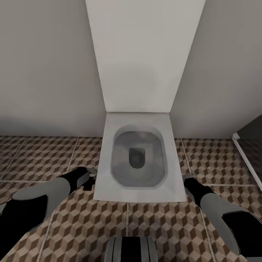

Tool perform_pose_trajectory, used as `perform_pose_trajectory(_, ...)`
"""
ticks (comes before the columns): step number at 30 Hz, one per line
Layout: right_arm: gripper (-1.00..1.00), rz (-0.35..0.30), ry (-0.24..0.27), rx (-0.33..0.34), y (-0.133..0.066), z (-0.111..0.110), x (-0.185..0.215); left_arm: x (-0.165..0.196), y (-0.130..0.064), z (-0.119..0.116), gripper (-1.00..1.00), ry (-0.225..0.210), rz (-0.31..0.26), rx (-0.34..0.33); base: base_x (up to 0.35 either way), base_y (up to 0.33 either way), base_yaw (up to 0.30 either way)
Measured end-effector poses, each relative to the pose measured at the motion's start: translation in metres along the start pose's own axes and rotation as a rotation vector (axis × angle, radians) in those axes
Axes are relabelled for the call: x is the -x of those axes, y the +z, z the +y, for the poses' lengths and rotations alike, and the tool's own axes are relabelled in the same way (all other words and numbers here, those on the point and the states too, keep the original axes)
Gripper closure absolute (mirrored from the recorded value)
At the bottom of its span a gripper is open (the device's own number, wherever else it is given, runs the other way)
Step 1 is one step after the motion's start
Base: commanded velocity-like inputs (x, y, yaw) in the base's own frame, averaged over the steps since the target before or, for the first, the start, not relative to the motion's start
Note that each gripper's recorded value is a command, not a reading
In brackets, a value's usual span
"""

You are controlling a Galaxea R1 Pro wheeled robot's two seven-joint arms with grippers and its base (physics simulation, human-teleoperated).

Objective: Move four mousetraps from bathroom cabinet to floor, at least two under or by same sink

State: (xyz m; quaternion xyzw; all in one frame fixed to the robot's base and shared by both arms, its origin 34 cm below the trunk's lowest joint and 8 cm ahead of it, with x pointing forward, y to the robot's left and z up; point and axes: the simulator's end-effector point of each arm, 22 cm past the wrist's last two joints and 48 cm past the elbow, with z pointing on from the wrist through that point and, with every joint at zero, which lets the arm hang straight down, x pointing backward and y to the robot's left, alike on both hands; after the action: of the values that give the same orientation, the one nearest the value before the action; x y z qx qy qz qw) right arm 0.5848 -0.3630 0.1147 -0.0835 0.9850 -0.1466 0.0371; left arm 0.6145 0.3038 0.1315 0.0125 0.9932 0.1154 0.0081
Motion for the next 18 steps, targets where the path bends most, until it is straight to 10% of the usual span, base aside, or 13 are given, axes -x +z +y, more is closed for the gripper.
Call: perform_pose_trajectory(18,-1.00,-0.001,0.000,0.000,-0.0001,-0.0004,0.0004,0.0002,0.0001,0.0003,1.00,-0.003,-0.001,-0.001,0.000,0.000,0.000)
